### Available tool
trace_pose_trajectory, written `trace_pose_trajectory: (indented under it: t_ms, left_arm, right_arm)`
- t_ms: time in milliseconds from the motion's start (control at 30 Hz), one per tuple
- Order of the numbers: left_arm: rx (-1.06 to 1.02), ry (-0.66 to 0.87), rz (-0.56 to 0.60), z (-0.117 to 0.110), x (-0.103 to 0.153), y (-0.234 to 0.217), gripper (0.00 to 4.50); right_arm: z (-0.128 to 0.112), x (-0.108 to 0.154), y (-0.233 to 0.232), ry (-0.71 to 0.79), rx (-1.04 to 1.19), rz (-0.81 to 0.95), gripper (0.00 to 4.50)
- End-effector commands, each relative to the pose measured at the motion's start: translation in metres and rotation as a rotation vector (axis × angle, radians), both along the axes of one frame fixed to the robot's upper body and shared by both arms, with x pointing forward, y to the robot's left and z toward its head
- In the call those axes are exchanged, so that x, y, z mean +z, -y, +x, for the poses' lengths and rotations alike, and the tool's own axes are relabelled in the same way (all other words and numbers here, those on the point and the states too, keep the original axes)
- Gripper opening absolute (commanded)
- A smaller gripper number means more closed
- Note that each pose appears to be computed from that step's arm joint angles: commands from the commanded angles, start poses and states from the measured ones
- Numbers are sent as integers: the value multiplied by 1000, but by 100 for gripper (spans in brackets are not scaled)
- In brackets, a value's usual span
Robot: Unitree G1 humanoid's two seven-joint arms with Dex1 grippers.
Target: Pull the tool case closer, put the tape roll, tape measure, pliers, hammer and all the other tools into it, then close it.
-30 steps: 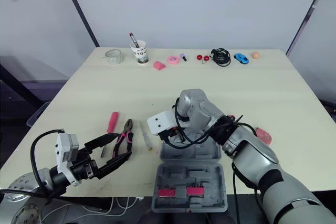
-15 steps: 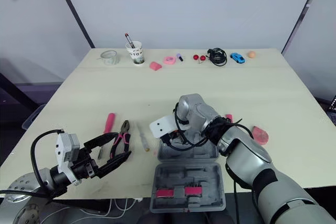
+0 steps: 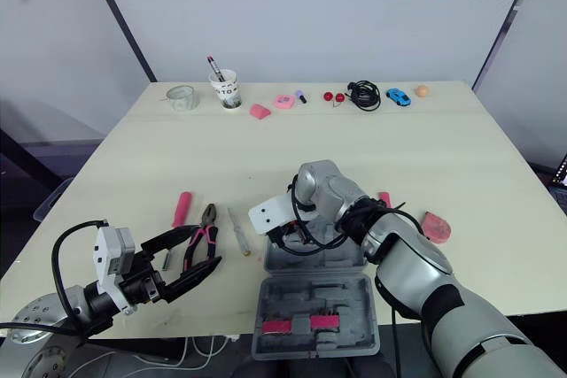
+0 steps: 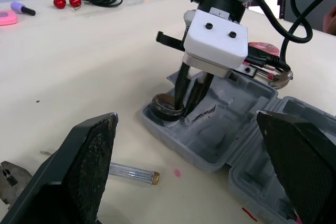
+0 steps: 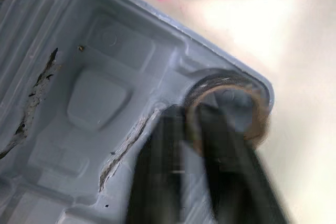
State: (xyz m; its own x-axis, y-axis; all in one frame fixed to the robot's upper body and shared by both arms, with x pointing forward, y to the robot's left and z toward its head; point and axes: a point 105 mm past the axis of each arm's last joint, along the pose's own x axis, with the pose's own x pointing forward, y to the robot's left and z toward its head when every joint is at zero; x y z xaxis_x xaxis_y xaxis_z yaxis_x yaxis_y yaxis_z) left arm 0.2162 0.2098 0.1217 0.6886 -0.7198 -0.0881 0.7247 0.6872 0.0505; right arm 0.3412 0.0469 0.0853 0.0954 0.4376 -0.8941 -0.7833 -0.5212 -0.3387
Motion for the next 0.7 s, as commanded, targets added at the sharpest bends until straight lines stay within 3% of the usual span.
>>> trace_pose_trajectory:
  t_ms: [33,67,100,233,500,600,700]
  left_arm:
    - [-2,27,13,-1,5,-2,450]
    - [-1,26,13,-1,5,-2,450]
    - [-1,25,14,-1,5,-2,450]
    - [-2,22,17,-2,4,-3,450]
    - [-5,19,23,-1,4,-3,450]
    - [-4,19,27,1,4,-5,450]
    - [-4,21,28,3,5,-6,450]
  right_arm:
    - [3,21,-9,42,22,47,205]
    - [3,21,-9,41,22,49,227]
    - [4,23,-10,47,21,59,296]
    - [3,34,-12,39,9,110,445]
    - [0,50,-5,-41,-63,264,445]
    - [-1,43,4,-142,-174,411,359]
    - [-1,38,6,-180,-246,502,224]
